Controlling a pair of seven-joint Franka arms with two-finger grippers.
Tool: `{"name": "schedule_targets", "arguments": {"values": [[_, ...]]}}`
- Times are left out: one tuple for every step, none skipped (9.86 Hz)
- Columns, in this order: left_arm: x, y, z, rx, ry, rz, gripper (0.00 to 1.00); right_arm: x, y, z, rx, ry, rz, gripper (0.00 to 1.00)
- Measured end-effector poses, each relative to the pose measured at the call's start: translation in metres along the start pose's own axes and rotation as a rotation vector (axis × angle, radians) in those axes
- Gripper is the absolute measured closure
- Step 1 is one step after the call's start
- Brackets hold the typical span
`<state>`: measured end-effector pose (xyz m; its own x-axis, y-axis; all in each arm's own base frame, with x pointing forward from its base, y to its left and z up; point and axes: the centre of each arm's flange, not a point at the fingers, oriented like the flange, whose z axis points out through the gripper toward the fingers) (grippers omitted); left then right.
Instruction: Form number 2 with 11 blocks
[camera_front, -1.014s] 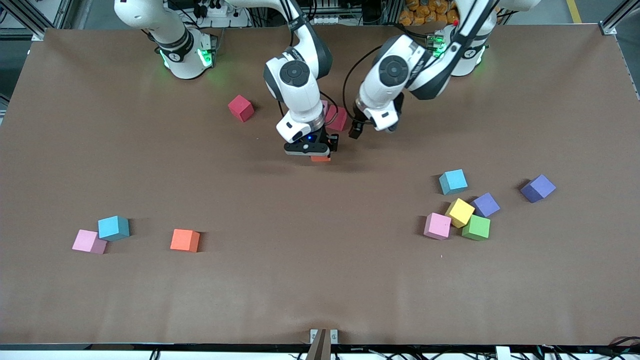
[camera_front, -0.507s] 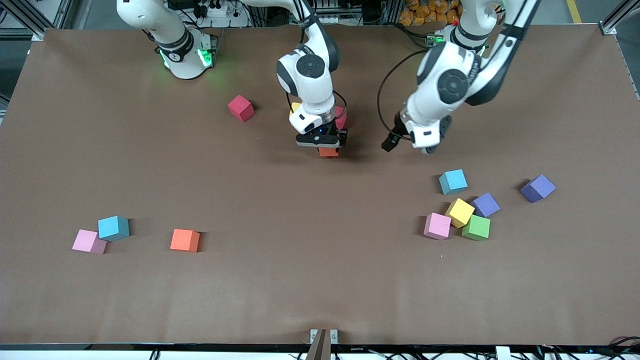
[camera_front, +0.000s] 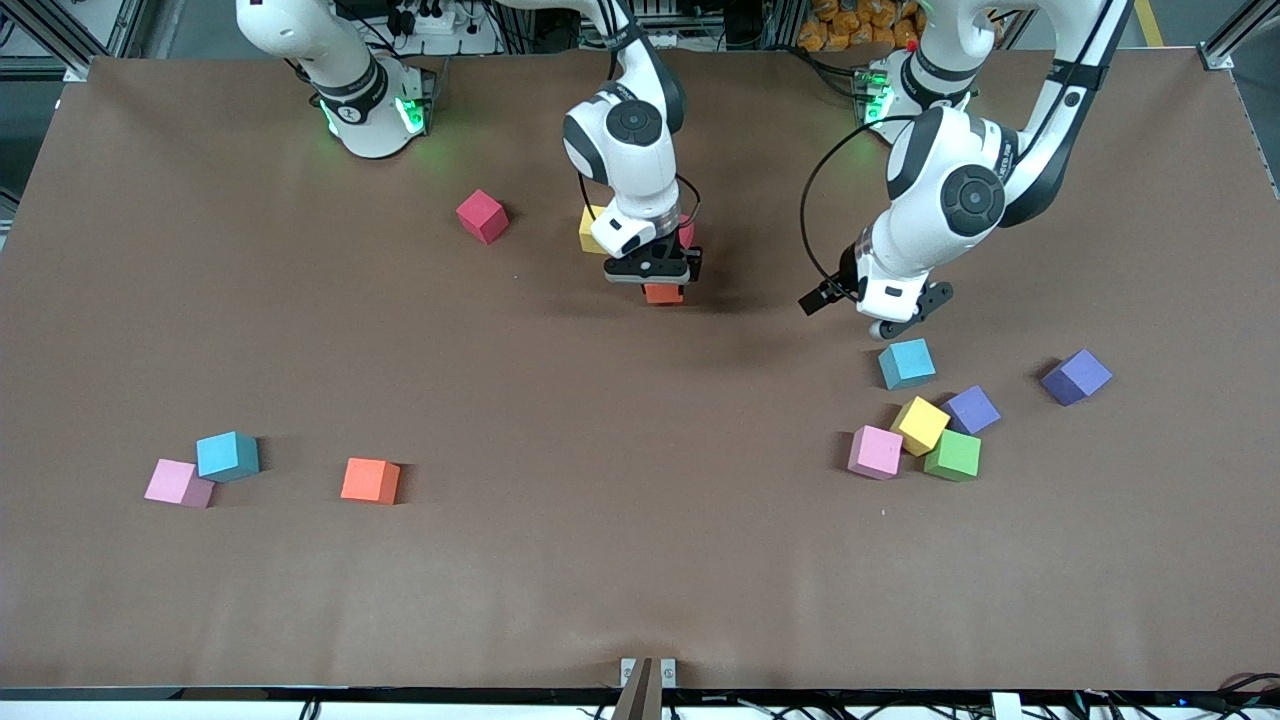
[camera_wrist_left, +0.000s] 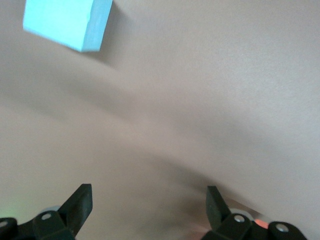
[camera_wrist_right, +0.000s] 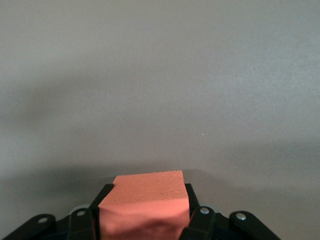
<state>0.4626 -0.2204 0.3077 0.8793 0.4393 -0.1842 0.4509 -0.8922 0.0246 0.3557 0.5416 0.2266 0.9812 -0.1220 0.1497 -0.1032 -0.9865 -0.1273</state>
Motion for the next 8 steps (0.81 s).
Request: {"name": "schedule_targets", "arguments": {"values": [[0.006,-0.004,0.002,0.03,0.021,0.09,0.0,-0.006,-0.001,0.002,-0.003,-0.005,-0.009,0.4],[0.017,-0.014,0.003,0.047,0.031,0.171,0.0,-0.013,-0.002,0.005,-0.007,-0.012,-0.016,0.4],[0.035,-0.03,0.001,0.051,0.031,0.254,0.0,-0.018,-0.001,0.007,-0.013,-0.016,-0.021,0.4],[0.055,-0.051,0.001,0.053,0.026,0.345,0.0,-0.022,0.0,0.009,-0.017,-0.021,-0.026,0.4],[0.073,-0.071,0.001,0.053,0.019,0.404,0.0,-0.029,-0.002,0.012,-0.019,-0.029,-0.033,0.4],[0.086,-0.087,0.003,0.052,0.012,0.429,0.0,-0.035,-0.003,0.014,-0.02,-0.036,-0.035,0.4],[0.09,-0.091,0.006,0.056,0.004,0.44,0.0,-0.039,-0.004,0.015,-0.021,-0.04,-0.033,0.4],[0.09,-0.09,0.011,0.065,0.0,0.45,0.0,-0.043,-0.005,0.017,-0.023,-0.044,-0.031,0.4]]}}
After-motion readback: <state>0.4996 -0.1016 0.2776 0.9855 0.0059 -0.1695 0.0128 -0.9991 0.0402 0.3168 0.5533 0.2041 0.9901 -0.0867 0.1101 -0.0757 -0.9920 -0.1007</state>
